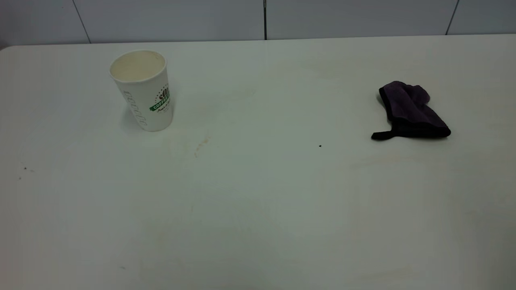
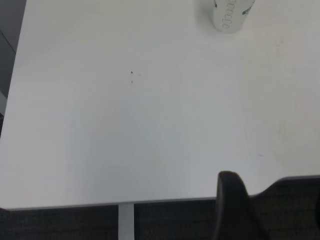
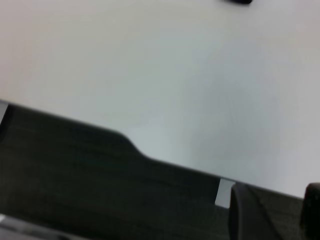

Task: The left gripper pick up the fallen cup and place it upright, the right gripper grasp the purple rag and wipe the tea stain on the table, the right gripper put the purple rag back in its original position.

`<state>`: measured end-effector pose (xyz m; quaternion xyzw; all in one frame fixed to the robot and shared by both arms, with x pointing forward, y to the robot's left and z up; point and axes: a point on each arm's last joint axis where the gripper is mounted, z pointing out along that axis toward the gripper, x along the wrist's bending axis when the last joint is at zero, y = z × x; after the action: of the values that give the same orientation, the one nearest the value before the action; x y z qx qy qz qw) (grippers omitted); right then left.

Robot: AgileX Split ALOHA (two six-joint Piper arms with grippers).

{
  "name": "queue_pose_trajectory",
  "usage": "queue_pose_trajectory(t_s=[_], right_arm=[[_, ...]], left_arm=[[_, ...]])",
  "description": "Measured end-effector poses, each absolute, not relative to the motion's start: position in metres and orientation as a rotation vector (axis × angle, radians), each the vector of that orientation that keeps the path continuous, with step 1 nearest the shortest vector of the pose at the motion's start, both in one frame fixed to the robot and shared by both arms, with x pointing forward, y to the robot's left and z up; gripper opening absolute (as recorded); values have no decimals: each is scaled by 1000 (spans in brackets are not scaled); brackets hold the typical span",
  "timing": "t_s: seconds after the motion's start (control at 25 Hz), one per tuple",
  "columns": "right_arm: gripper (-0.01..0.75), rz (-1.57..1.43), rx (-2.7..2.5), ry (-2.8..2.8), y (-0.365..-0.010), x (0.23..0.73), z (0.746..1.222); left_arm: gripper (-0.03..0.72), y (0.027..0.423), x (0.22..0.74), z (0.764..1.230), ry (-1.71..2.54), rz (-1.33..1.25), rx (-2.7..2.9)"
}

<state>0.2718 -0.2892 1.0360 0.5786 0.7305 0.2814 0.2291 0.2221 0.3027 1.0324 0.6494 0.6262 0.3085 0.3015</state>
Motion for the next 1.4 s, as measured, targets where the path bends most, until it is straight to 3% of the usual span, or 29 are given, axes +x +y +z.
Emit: queue_pose_trajectory(t_s=[0.24, 1.4], right_arm=[[219, 825, 1591, 1800, -294, 252, 1040], [237, 857, 1561, 1617, -295, 232, 1040]], left_arm=[[427, 303, 222, 1032, 1661, 818, 1723], [427, 303, 222, 1032, 1660, 819, 1724]])
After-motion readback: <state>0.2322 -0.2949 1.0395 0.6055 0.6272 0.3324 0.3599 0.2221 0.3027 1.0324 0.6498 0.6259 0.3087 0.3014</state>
